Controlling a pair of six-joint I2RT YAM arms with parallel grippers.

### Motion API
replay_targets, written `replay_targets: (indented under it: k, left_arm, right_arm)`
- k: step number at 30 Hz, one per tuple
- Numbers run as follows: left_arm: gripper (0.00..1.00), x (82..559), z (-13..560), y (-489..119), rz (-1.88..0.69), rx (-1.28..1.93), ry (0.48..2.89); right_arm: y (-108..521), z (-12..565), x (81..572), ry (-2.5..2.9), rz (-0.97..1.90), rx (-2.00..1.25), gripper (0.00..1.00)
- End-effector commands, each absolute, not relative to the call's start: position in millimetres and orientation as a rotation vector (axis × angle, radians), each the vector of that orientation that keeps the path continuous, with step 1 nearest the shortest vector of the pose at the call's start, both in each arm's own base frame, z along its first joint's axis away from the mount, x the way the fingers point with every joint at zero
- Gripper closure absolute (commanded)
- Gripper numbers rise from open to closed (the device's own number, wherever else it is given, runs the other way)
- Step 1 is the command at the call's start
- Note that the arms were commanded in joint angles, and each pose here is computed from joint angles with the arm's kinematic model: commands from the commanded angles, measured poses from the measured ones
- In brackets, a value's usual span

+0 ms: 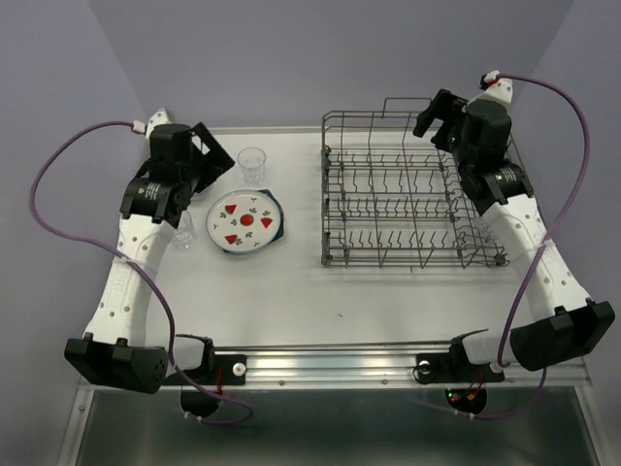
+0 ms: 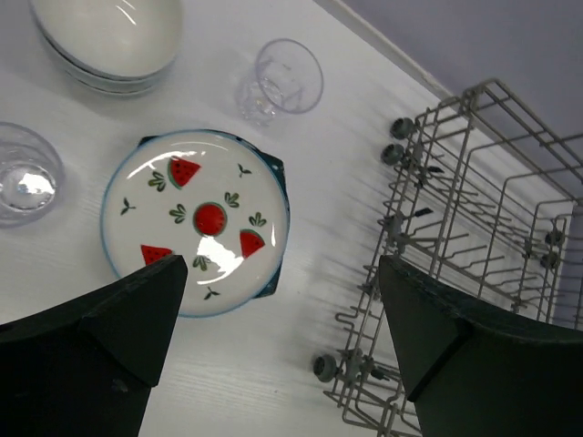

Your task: Unload the mixed dishes from the dish rack

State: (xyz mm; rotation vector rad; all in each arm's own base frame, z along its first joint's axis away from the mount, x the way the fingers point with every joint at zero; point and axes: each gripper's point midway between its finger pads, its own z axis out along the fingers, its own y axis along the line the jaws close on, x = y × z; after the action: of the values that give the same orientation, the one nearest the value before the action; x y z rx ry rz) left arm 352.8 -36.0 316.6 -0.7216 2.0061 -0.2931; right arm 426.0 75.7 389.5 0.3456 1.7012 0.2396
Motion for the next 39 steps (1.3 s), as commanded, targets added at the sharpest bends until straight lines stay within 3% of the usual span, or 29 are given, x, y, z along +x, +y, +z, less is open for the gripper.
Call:
replay_targets:
  k: [1,10,20,23,27,28,32,33,37,39]
  left_arm:
    - [0.01,363.6,309.2,-72.4,-0.289,-0.611,2.025]
    - [0.01,373.5,283.8,-227.2,-0.486,-0.129,2.161]
    - [0.02,372.4,220.1,-295.2,-0.513,0.042,2.334]
    - [0.09,372.2,204.0,-301.8,-0.513,0.067,2.368]
    - [0.25,371.1,196.1,-307.3,-0.528,0.084,2.384]
    - [0.34,369.5,193.7,-309.3,-0.534,0.089,2.391]
    - [0.55,364.6,183.8,-315.5,-0.544,0.116,2.418]
    - [0.65,363.3,180.2,-314.5,-0.538,0.115,2.428]
    - [0.77,360.4,171.6,-312.4,-0.53,0.109,2.445]
    - [0.77,360.2,171.4,-311.5,-0.527,0.108,2.444]
  right_arm:
    - [13.8,389.6,407.9,1.63,0.05,0.571,0.0]
    - [-46.9,330.4,381.5,1.731,-0.146,0.737,0.0]
    - [-83.6,285.1,363.4,1.791,-0.239,0.848,0.0]
    - [-92.3,277.8,358.0,1.789,-0.268,0.879,0.0]
    - [-99.3,269.5,348.6,1.782,-0.298,0.918,0.0]
    - [-101.1,268.8,346.1,1.773,-0.308,0.931,0.0]
    - [-117.8,264.7,334.9,1.731,-0.366,1.004,0.0]
    - [-117.8,262.1,334.9,1.737,-0.369,1.005,0.0]
    - [-124.2,245.0,337.5,1.765,-0.371,1.045,0.0]
    - [-123.1,239.0,343.9,1.789,-0.349,1.046,0.0]
